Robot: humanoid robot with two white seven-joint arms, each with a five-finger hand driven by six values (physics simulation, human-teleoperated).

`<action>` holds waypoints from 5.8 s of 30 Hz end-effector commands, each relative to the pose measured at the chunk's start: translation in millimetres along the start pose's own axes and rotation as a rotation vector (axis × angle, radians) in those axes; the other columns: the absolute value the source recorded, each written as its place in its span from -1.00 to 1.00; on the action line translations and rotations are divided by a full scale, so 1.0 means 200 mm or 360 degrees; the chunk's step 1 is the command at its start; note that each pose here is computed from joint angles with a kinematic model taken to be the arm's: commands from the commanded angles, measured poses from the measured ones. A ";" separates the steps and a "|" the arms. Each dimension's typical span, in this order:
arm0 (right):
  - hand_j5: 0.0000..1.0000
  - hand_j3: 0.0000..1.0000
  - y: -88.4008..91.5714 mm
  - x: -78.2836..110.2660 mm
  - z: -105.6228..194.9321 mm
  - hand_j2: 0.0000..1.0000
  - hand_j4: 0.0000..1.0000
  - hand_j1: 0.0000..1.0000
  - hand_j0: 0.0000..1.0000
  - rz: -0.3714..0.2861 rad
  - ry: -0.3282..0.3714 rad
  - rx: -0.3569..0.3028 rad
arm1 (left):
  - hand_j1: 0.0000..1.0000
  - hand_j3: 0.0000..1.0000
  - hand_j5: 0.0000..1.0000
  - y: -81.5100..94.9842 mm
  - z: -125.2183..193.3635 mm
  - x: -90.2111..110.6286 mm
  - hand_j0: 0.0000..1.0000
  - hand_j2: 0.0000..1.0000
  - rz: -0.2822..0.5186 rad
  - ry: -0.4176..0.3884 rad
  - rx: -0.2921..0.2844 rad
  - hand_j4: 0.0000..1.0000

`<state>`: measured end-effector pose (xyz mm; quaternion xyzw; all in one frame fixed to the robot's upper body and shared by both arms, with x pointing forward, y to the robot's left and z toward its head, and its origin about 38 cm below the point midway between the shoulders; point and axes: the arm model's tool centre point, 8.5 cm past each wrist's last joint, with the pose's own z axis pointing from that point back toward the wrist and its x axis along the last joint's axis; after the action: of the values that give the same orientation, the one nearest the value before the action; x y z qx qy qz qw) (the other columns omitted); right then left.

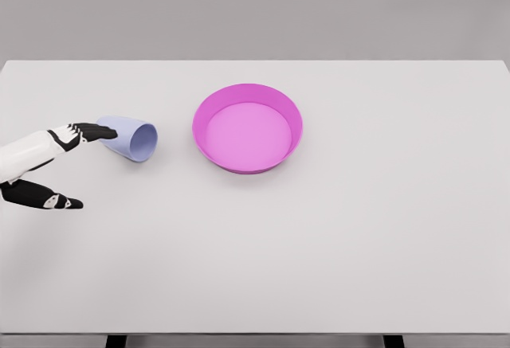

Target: Flip the cup with left arm and place it on the plate

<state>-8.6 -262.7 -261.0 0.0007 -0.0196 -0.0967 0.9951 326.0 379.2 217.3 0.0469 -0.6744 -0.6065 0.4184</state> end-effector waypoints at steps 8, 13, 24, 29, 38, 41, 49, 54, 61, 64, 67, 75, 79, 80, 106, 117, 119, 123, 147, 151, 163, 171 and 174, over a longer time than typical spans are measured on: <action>1.00 1.00 0.00 0.00 0.00 1.00 1.00 1.00 1.00 -0.0002 0.0000 0.0002 | 1.00 1.00 1.00 0.01 -0.01 -0.01 1.00 1.00 -0.0090 0.0029 0.0003 1.00; 1.00 1.00 0.00 0.00 0.00 1.00 1.00 1.00 1.00 -0.0002 0.0000 -0.0001 | 1.00 1.00 1.00 0.04 -0.02 -0.01 1.00 1.00 -0.0148 0.0042 0.0076 1.00; 1.00 1.00 0.00 0.00 0.00 1.00 1.00 1.00 1.00 -0.0002 0.0000 0.0002 | 1.00 1.00 1.00 -0.03 -0.11 0.01 1.00 1.00 -0.0022 -0.0059 0.0267 1.00; 1.00 1.00 0.00 0.00 0.00 1.00 1.00 1.00 1.00 -0.0002 0.0000 -0.0001 | 1.00 1.00 1.00 -0.04 -0.13 0.03 1.00 1.00 -0.0017 -0.0080 0.0262 1.00; 1.00 1.00 0.00 0.00 0.00 1.00 1.00 1.00 1.00 -0.0002 0.0000 -0.0001 | 1.00 1.00 1.00 0.08 0.08 -0.16 1.00 1.00 -0.0120 0.0208 0.0099 1.00; 1.00 1.00 0.00 0.00 0.00 1.00 1.00 1.00 1.00 -0.0002 0.0000 -0.0001 | 1.00 1.00 1.00 0.11 0.16 -0.25 1.00 1.00 -0.0211 0.0364 0.0013 1.00; 1.00 1.00 0.00 0.00 0.00 1.00 1.00 1.00 1.00 -0.0002 0.0000 -0.0001 | 1.00 1.00 1.00 0.24 0.13 -0.24 1.00 1.00 -0.0401 0.0391 -0.0019 1.00; 1.00 1.00 0.00 0.00 0.00 1.00 1.00 1.00 1.00 -0.0002 0.0000 0.0002 | 1.00 1.00 1.00 0.07 -0.17 -0.22 1.00 1.00 -0.0425 0.0225 -0.0226 1.00; 1.00 1.00 0.00 0.00 0.00 1.00 1.00 1.00 1.00 -0.0002 0.0000 -0.0001 | 1.00 1.00 1.00 -0.02 -0.37 -0.31 1.00 1.00 -0.0415 0.0224 -0.0294 1.00; 1.00 1.00 0.00 0.00 0.00 1.00 1.00 1.00 1.00 -0.0002 0.0000 -0.0001 | 1.00 1.00 1.00 -0.03 -0.38 -0.34 1.00 1.00 -0.0390 0.0243 -0.0275 1.00; 1.00 1.00 0.00 0.00 0.00 1.00 1.00 1.00 1.00 -0.0002 0.0000 -0.0001 | 1.00 1.00 1.00 -0.02 -0.41 -0.36 1.00 1.00 -0.0361 0.0246 -0.0241 1.00; 1.00 1.00 0.00 0.00 0.00 1.00 1.00 1.00 1.00 -0.0002 0.0000 -0.0001 | 1.00 1.00 1.00 -0.02 -0.42 -0.41 1.00 1.00 -0.0321 0.0280 -0.0216 1.00; 1.00 1.00 0.00 0.00 0.00 1.00 1.00 1.00 1.00 -0.0002 0.0000 -0.0001 | 1.00 1.00 1.00 0.00 -0.44 -0.44 1.00 1.00 -0.0310 0.0300 -0.0212 1.00; 1.00 1.00 0.00 0.00 0.00 1.00 1.00 1.00 1.00 -0.0002 0.0000 0.0002 | 1.00 1.00 1.00 0.00 -0.44 -0.43 1.00 1.00 -0.0313 0.0296 -0.0214 1.00; 1.00 1.00 0.00 0.00 0.00 1.00 1.00 1.00 1.00 -0.0002 0.0000 -0.0001 | 1.00 1.00 1.00 -0.08 -0.57 -0.49 1.00 1.00 -0.0298 0.0312 -0.0326 1.00; 1.00 1.00 0.00 0.00 0.00 1.00 1.00 1.00 1.00 -0.0002 0.0000 0.0002 | 0.71 0.71 0.71 -0.08 -0.58 -0.51 0.71 0.71 -0.0313 0.0334 -0.0347 0.71; 1.00 1.00 0.00 0.00 0.00 1.00 1.00 1.00 1.00 -0.0002 0.0000 0.0002 | 0.68 0.68 0.68 -0.09 -0.58 -0.51 0.68 0.68 -0.0319 0.0339 -0.0354 0.68; 1.00 1.00 0.00 0.00 0.00 1.00 1.00 1.00 1.00 -0.0002 0.0000 0.0002 | 0.63 0.63 0.63 -0.09 -0.58 -0.51 0.63 0.63 -0.0318 0.0337 -0.0353 0.63; 1.00 1.00 0.00 0.00 0.00 1.00 1.00 1.00 1.00 -0.0002 0.0000 0.0002 | 0.47 0.47 0.47 -0.04 -0.63 -0.41 0.47 0.47 -0.0079 0.0149 -0.0132 0.47; 1.00 1.00 0.00 0.00 0.00 1.00 1.00 1.00 1.00 -0.0002 0.0000 -0.0001 | 0.47 0.47 0.47 -0.08 -0.65 -0.38 0.47 0.47 0.0031 0.0080 -0.0113 0.47; 1.00 1.00 0.00 0.00 0.00 1.00 1.00 1.00 1.00 -0.0002 0.0000 0.0002 | 0.48 0.48 0.48 -0.01 -0.70 -0.30 0.48 0.48 0.0108 -0.0038 -0.0023 0.48; 1.00 1.00 0.00 0.00 0.00 1.00 1.00 1.00 1.00 -0.0002 0.0000 -0.0001 | 0.48 0.48 0.48 -0.02 -0.72 -0.29 0.48 0.48 0.0128 -0.0058 -0.0012 0.48; 1.00 1.00 0.00 0.00 0.00 1.00 1.00 1.00 1.00 -0.0002 0.0000 -0.0001 | 0.48 0.48 0.48 0.00 -0.75 -0.27 0.48 0.48 0.0133 -0.0093 0.0008 0.48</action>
<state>-8.7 -262.7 -261.0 0.0007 -0.0194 -0.0973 0.9951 454.0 294.8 178.0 0.0086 -0.6851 -0.5939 0.4217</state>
